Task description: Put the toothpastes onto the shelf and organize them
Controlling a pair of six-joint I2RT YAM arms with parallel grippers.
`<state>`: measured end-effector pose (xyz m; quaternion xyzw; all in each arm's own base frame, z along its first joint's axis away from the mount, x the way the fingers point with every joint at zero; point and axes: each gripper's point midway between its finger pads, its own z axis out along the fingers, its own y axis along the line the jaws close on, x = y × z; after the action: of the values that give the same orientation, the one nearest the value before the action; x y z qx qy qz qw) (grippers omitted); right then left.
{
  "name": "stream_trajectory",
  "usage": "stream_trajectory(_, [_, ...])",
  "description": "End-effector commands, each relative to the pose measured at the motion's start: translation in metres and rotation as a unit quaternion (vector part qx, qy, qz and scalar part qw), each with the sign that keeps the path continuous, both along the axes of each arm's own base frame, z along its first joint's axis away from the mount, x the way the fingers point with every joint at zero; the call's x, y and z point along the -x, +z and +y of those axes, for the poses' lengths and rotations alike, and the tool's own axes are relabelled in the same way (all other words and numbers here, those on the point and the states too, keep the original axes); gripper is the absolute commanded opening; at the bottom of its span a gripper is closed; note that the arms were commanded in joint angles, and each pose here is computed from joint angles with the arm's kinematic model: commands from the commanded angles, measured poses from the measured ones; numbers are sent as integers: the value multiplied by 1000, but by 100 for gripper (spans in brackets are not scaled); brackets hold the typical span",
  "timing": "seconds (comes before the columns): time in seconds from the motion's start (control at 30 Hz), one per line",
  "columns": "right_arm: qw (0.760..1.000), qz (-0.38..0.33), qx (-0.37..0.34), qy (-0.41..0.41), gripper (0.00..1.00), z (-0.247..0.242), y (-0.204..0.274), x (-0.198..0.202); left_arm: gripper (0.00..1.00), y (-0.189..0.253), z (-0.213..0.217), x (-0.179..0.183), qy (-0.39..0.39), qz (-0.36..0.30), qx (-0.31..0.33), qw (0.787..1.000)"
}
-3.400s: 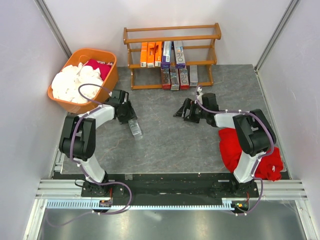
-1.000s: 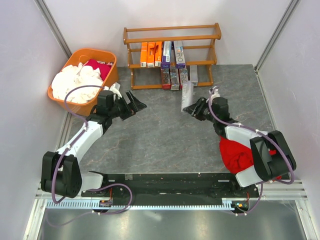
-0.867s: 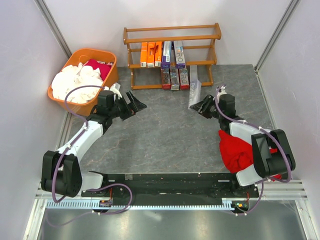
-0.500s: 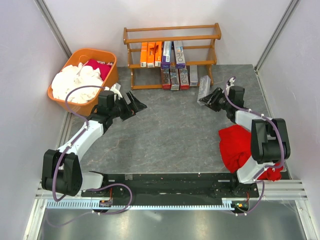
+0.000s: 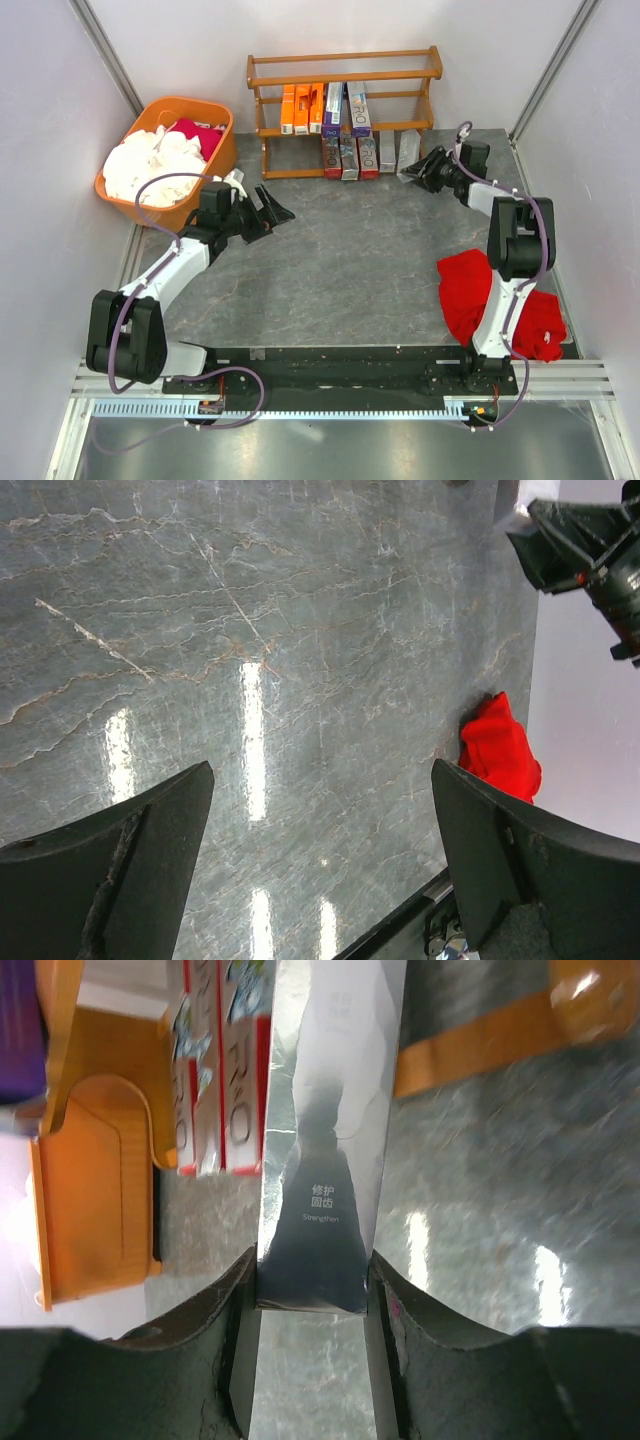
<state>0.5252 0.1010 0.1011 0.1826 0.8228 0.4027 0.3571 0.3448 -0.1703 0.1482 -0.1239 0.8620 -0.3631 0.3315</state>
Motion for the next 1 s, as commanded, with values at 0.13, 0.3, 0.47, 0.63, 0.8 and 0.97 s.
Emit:
stream_trajectory(0.13, [999, -26, -24, 16, 31, -15, 22, -55, 97, 9, -7, -9, -27, -27, 2, 999])
stream_trajectory(0.3, [999, -18, -33, 28, 32, -15, 13, -77, 97, 6, -8, -10, -28, -24, 1, 999])
stream_trajectory(0.47, [999, -10, -39, 30, 35, -13, 4, -82, 97, 4, -9, -11, -30, -21, 2, 999])
stream_trajectory(0.63, [999, -14, -32, 32, 37, -7, 2, -87, 97, 3, -10, -11, -31, -18, 3, 999])
stream_trajectory(0.8, [998, -18, -34, 43, 33, 0, 6, -86, 97, 1, -9, -10, -32, -18, 2, 999])
stream_trajectory(0.97, [998, -3, -29, 51, 32, 5, -4, -70, 97, -1, -10, -10, -33, -15, 2, 999])
